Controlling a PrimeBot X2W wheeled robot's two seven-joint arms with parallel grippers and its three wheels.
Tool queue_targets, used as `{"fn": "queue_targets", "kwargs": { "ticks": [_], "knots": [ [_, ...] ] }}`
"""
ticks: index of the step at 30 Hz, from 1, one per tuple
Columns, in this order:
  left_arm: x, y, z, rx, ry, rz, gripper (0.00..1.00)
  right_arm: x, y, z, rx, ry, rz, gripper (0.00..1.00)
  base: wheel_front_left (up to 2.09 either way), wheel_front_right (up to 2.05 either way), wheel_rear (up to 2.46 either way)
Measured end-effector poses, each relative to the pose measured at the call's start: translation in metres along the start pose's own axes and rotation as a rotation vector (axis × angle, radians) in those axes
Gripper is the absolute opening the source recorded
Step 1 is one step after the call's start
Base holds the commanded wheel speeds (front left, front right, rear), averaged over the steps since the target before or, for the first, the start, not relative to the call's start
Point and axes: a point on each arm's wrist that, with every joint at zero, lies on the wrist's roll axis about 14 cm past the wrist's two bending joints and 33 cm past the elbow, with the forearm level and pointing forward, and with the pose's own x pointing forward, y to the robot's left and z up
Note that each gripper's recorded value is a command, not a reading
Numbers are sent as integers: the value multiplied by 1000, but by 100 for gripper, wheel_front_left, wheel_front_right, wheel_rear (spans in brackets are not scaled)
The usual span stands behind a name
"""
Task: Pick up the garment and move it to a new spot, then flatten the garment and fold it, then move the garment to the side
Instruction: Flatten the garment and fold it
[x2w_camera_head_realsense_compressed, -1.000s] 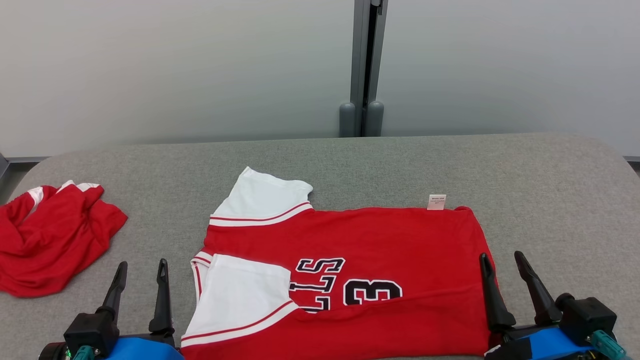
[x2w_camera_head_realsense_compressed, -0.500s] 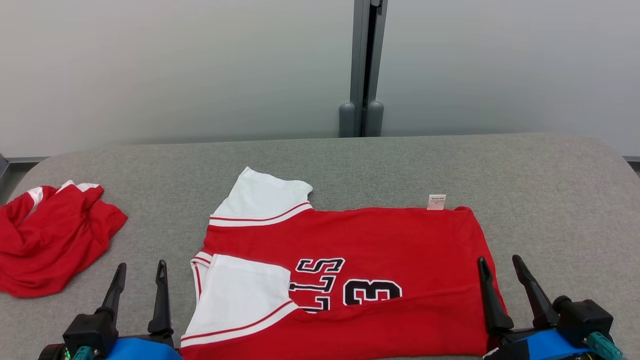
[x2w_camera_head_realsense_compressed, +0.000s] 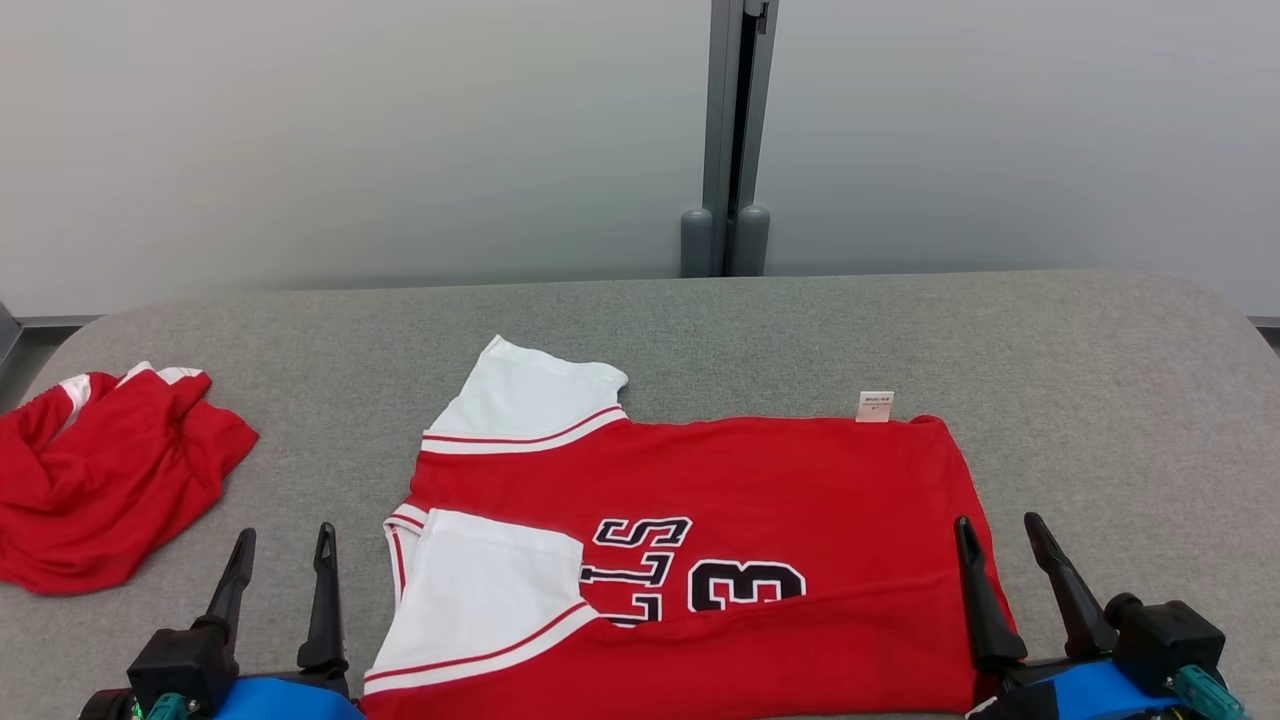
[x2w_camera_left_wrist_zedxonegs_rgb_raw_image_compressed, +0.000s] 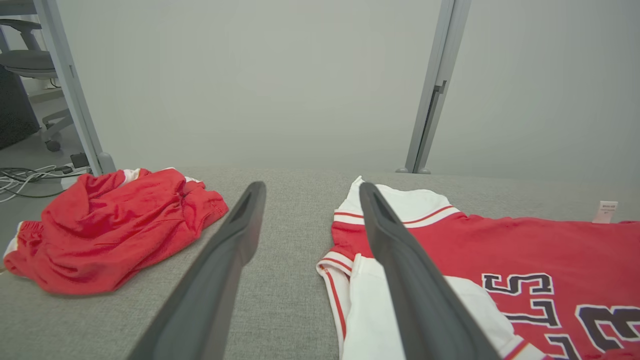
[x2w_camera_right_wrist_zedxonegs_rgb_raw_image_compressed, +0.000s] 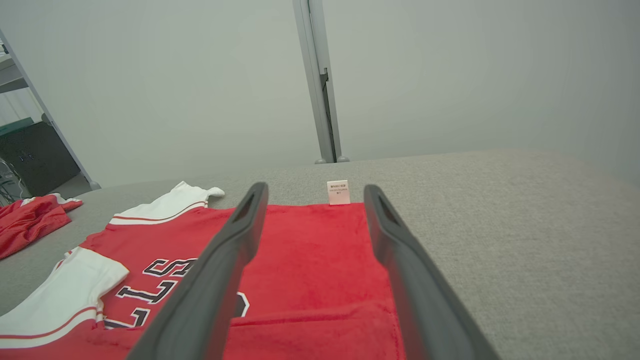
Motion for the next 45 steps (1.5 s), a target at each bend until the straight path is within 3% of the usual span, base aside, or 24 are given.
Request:
{"fn": "queue_targets", "kwargs": {
  "ticks": [10, 16, 24, 35, 45],
  "knots": [
    [18, 0, 16, 23, -39, -25, 100, 9, -6, 11, -31, -26, 3, 100, 0, 0, 0],
    [69, -12, 53, 42, -118, -106, 100, 46, -20, 27, -113, -31, 23, 100, 0, 0, 0],
    [165, -42, 64, 100, -48, -261, 100, 107, -46, 20, -226, 96, 26, 100, 0, 0, 0],
    [252, -69, -9, 78, 213, -358, 100, 150, -69, -35, -272, 283, 32, 100, 0, 0, 0],
    [258, -61, -105, 85, 494, -352, 100, 167, -74, -70, -271, 321, 47, 100, 0, 0, 0]
  ]
}}
